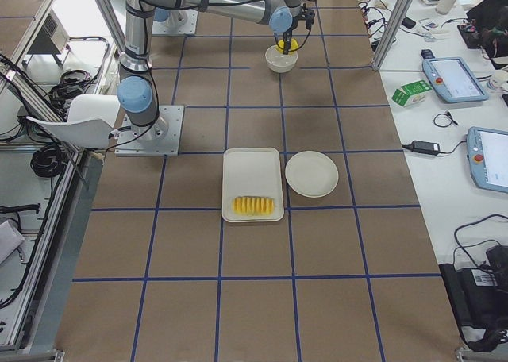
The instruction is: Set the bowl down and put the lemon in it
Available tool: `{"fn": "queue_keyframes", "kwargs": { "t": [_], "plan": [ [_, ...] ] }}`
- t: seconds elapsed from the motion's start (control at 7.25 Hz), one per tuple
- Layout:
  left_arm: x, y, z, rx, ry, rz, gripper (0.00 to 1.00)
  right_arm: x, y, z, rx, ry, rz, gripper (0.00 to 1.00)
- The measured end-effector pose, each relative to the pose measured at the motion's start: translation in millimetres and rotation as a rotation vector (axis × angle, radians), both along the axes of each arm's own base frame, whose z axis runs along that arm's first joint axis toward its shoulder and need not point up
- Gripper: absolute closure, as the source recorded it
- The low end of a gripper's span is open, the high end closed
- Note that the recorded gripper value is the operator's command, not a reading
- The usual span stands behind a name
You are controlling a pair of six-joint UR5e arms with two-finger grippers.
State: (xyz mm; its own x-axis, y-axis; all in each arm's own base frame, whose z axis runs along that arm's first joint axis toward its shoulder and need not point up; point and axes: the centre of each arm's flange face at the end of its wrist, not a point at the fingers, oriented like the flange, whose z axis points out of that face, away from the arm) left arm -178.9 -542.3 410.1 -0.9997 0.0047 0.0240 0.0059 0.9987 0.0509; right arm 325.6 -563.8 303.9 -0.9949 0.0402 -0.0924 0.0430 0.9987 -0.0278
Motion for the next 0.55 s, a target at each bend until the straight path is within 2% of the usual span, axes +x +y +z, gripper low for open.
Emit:
{"fn": "queue_keyframes", "kwargs": {
  "t": [0.28,0.41,0.55],
  "plan": [
    [25,28,56,-0.021,0.0,-0.009,0.0,29,0,-49,0.014,0.012,0.063,0.83],
    [30,42,74,-0.035,-0.001,-0.027,0.0,36,3,-63,0.028,0.018,0.087,0.74],
    [35,51,83,-0.045,-0.001,-0.038,0.0,41,4,-74,0.033,0.02,0.099,0.48]
  ]
}}
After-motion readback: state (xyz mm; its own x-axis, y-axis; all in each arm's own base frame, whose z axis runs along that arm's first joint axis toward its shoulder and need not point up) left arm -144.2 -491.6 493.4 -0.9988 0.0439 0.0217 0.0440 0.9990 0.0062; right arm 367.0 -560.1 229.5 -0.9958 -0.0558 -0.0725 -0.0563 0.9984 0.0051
